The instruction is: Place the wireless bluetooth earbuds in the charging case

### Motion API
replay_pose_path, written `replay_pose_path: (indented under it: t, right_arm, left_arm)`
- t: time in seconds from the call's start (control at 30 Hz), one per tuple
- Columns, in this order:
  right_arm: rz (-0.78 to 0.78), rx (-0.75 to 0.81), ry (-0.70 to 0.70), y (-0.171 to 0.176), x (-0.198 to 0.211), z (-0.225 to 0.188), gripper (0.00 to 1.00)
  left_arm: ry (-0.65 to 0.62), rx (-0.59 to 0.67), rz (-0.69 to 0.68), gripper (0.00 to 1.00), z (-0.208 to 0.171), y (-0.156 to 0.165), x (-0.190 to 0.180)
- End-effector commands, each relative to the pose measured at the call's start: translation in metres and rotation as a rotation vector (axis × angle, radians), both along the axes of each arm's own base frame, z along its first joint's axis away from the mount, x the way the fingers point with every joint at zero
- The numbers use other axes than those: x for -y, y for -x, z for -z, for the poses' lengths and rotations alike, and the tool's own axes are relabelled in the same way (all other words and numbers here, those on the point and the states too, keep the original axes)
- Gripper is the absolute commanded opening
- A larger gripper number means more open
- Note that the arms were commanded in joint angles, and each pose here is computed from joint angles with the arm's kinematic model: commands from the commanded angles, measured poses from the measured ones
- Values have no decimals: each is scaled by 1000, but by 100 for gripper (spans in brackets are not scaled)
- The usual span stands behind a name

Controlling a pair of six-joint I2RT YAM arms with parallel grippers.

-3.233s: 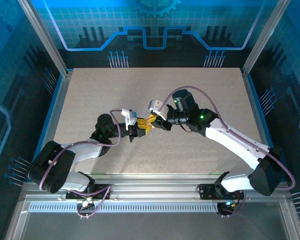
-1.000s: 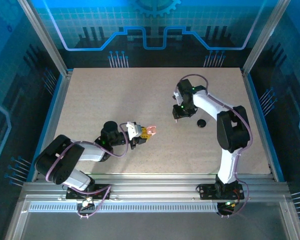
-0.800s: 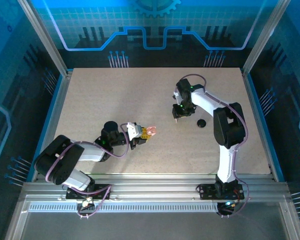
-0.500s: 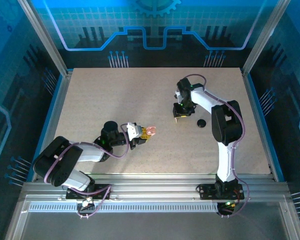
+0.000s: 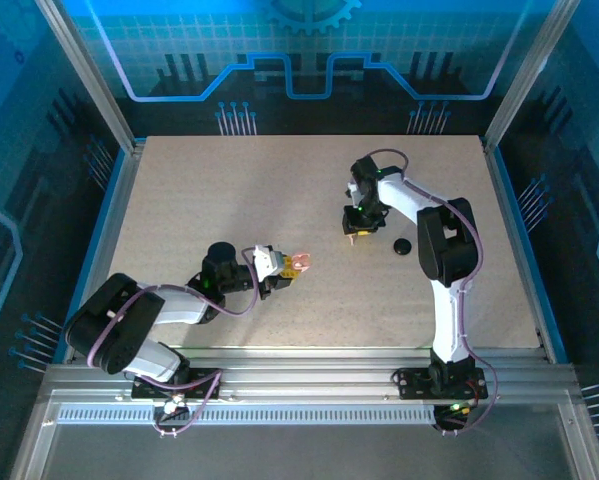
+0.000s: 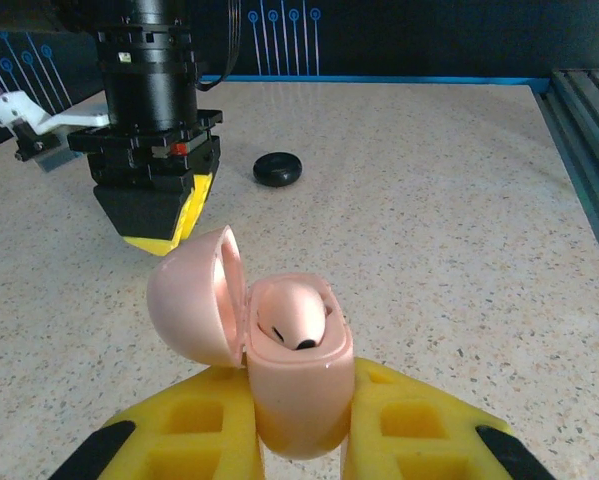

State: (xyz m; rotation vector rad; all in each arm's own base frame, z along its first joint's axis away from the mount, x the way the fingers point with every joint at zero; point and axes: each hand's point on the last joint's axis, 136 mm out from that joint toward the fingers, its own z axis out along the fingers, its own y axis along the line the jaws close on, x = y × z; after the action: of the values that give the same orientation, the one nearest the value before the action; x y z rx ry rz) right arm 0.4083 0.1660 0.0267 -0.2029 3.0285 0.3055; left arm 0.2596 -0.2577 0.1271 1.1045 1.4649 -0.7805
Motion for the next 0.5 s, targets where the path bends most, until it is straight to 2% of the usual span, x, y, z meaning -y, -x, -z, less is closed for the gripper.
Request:
replay_pose_path:
  t: [0.0,0.47]
  right_arm:
    - [-3,-40,19,6,-2,3,32]
    - [-45,-68,109,12,-6,12,32]
  left_arm:
    - [7,64,13,17,-14,-2,4]
    - [7,64,5,17,-14,-2,3]
